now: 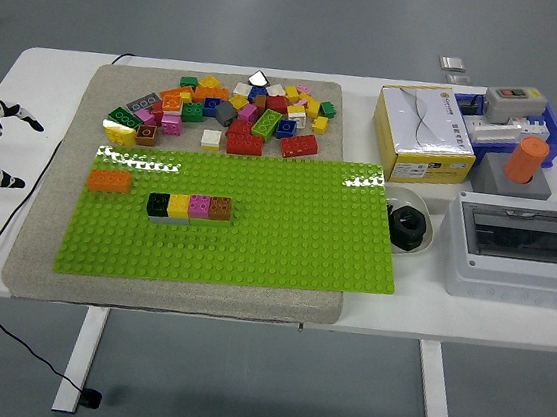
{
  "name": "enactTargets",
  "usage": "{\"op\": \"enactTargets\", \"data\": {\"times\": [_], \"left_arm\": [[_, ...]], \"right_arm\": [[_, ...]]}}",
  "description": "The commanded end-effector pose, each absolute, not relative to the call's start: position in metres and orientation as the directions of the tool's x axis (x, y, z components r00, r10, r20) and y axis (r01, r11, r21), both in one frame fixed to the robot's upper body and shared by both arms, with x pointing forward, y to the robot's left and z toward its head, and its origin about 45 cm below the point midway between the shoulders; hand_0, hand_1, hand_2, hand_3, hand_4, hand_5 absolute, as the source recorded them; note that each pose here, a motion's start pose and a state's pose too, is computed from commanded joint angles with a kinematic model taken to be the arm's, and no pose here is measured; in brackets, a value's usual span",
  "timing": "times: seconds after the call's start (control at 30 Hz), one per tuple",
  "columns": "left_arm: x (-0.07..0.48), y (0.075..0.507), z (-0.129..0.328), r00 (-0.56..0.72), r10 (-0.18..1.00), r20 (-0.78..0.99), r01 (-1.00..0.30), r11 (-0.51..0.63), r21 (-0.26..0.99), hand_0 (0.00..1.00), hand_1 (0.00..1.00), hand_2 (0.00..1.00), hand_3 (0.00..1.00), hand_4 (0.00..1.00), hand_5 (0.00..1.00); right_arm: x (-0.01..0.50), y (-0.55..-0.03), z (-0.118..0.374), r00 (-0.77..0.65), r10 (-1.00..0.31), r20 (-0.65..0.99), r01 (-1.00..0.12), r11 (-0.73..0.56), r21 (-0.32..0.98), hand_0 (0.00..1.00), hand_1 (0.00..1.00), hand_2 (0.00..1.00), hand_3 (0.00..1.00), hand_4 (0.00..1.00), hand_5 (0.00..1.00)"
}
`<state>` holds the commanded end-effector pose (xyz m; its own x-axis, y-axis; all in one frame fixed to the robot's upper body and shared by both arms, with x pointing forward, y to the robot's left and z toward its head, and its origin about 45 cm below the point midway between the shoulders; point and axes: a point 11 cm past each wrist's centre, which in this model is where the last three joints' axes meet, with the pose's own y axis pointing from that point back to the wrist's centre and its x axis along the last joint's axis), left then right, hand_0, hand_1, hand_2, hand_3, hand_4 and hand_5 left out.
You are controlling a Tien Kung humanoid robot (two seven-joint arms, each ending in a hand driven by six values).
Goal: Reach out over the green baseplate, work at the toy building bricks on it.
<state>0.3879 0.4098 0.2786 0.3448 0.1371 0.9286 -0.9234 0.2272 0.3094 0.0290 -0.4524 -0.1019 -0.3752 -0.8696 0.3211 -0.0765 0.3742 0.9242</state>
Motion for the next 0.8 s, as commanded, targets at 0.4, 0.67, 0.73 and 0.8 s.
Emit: {"op": "enactTargets", "data": {"times": [0.4,0.67,0.73,0.8], "left_arm": [[0.396,0.397,0.276,0.349,0.165,0.923,-0.919,0.255,0.301,0.127,0.002,0.002,0.424,0.575,0.002],[0.395,0.396,0.267,0.348,0.179,0.920,-0.920,0.252,0.299,0.130,0.002,0.002,0.411,0.587,0.002],[0.395,0.396,0.266,0.349,0.180,0.920,-0.921,0.247,0.301,0.130,0.002,0.002,0.411,0.587,0.002],[0.395,0.396,0.265,0.353,0.179,0.918,-0.920,0.244,0.307,0.130,0.002,0.002,0.411,0.587,0.002]], "right_arm": [[0.034,-0.452,-0.101,-0.373,-0.871,0.320,-0.083,0.374,0.924,0.630,0.472,0.625,0.716,0.756,0.891],[0.034,-0.452,-0.102,-0.369,-0.873,0.319,-0.082,0.373,0.924,0.630,0.472,0.625,0.715,0.754,0.896],[0.034,-0.452,-0.102,-0.367,-0.874,0.320,-0.081,0.373,0.924,0.630,0.472,0.625,0.715,0.754,0.896],[0.034,-0.452,-0.102,-0.366,-0.874,0.320,-0.082,0.373,0.924,0.630,0.472,0.625,0.715,0.754,0.896]]}}
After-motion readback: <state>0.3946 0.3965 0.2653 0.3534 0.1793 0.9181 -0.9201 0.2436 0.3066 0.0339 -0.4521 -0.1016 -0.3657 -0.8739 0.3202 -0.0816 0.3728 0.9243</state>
